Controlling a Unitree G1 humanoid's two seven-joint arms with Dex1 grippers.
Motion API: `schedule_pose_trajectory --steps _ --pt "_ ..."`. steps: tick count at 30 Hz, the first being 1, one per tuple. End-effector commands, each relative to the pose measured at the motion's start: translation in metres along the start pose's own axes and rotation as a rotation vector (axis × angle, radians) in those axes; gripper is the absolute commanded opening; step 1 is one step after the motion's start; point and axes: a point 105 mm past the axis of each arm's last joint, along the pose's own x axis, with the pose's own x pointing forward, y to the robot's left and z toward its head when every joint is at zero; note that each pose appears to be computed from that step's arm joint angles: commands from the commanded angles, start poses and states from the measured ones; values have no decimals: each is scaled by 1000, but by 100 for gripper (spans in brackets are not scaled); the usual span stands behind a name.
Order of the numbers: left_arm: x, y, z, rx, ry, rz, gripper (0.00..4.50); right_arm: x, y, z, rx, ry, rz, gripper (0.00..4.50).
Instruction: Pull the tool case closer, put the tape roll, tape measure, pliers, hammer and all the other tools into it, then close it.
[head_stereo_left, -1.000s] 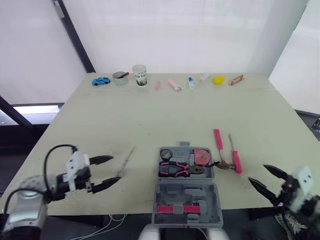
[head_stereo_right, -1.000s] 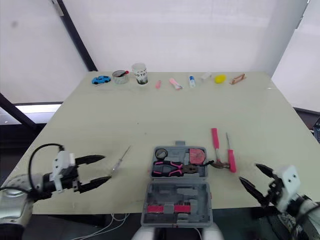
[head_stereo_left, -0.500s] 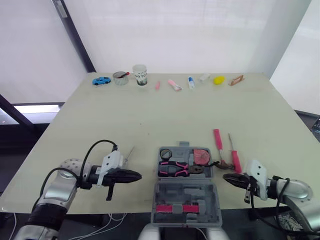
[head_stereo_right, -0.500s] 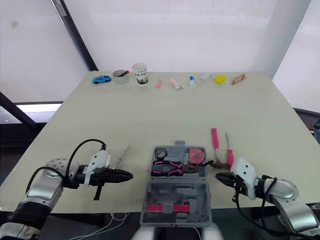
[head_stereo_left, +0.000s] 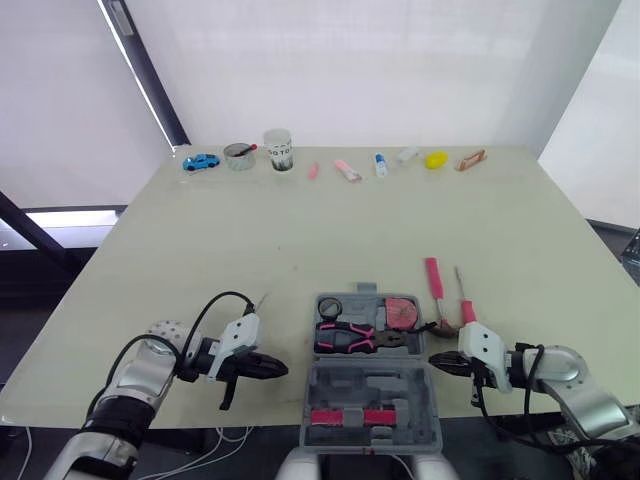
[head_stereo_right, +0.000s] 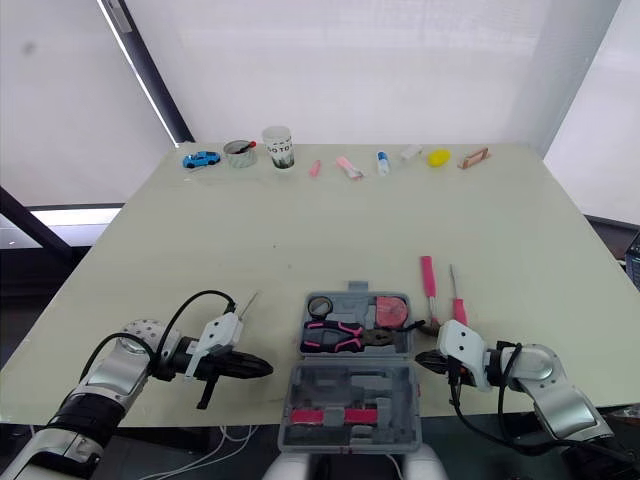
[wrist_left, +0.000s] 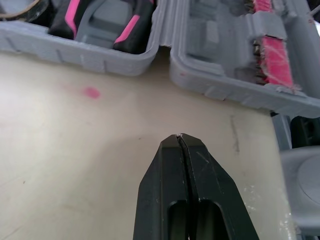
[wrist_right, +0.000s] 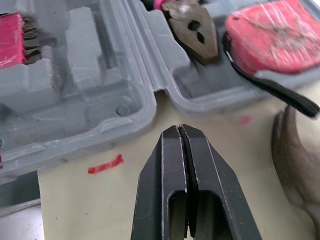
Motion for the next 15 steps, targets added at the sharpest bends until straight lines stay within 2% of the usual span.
schedule_pose_trajectory --steps 1,15 --pt "4 4 2 21 1 -1 4 5 -1 7 -38 -21 7 0" --pt "24 2 1 8 -9 -30 4 14 5 9 -52 -36 32 0"
